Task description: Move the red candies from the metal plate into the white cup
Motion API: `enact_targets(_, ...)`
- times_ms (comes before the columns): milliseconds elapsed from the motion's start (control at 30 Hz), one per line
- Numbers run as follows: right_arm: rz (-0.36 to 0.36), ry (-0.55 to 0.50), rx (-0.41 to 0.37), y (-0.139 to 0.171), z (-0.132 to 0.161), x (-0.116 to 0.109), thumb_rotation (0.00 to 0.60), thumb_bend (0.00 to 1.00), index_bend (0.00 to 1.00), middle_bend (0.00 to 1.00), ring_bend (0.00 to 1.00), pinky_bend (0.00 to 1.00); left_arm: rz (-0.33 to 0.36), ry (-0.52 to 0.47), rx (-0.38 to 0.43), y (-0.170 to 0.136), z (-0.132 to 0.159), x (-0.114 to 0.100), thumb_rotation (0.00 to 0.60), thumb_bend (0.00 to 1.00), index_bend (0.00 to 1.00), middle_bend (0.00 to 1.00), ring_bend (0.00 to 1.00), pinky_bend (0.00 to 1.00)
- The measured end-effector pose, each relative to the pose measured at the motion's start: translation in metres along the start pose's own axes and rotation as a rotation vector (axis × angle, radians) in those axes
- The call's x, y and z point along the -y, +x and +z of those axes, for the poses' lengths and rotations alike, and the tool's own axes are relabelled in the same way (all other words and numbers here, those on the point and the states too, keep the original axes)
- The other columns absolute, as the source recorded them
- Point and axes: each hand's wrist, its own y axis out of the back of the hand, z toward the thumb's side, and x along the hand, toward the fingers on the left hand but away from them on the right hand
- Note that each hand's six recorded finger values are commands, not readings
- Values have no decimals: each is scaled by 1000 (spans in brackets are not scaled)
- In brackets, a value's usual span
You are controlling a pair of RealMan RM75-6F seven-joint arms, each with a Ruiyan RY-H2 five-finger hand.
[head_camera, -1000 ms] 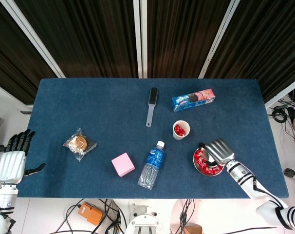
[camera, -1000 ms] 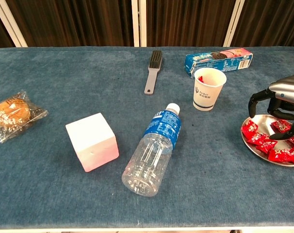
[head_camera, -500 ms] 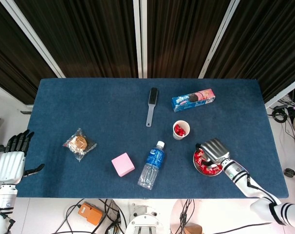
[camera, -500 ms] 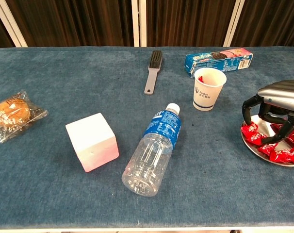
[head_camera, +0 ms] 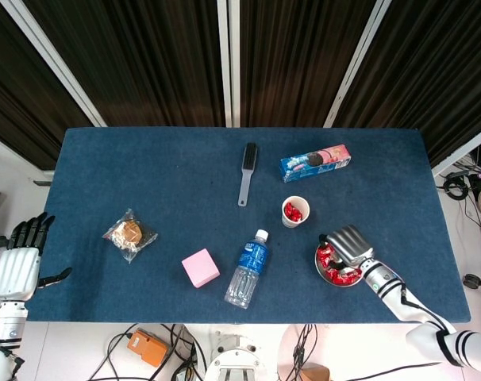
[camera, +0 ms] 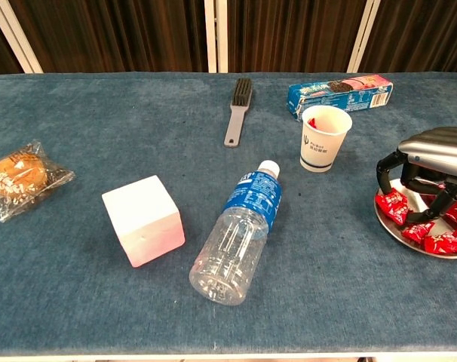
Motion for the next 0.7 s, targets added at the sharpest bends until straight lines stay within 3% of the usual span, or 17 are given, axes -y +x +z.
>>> enact_targets(200,-59,-16,7,9,-4,-18,600,543,659,936,1000,1000,4,2,4,1,1,-1,600,0,6,0,0,0)
enact_targets(400,-164,-35,13,14,-9,-58,600,543,669,936,1000,1000,7,1,9,2,3,-3,600,0,6,0,0,0)
enact_targets(567,-237,-67,8,-4,-7,-93,600,543,669,936,1000,1000,6,3,20,4,6,-3,600,0,6,0,0,0)
enact_targets(700,-253,-90,-18,-30,5,-113,600,543,669,936,1000,1000,5,4,18,5,7,-3,600,0,6,0,0,0)
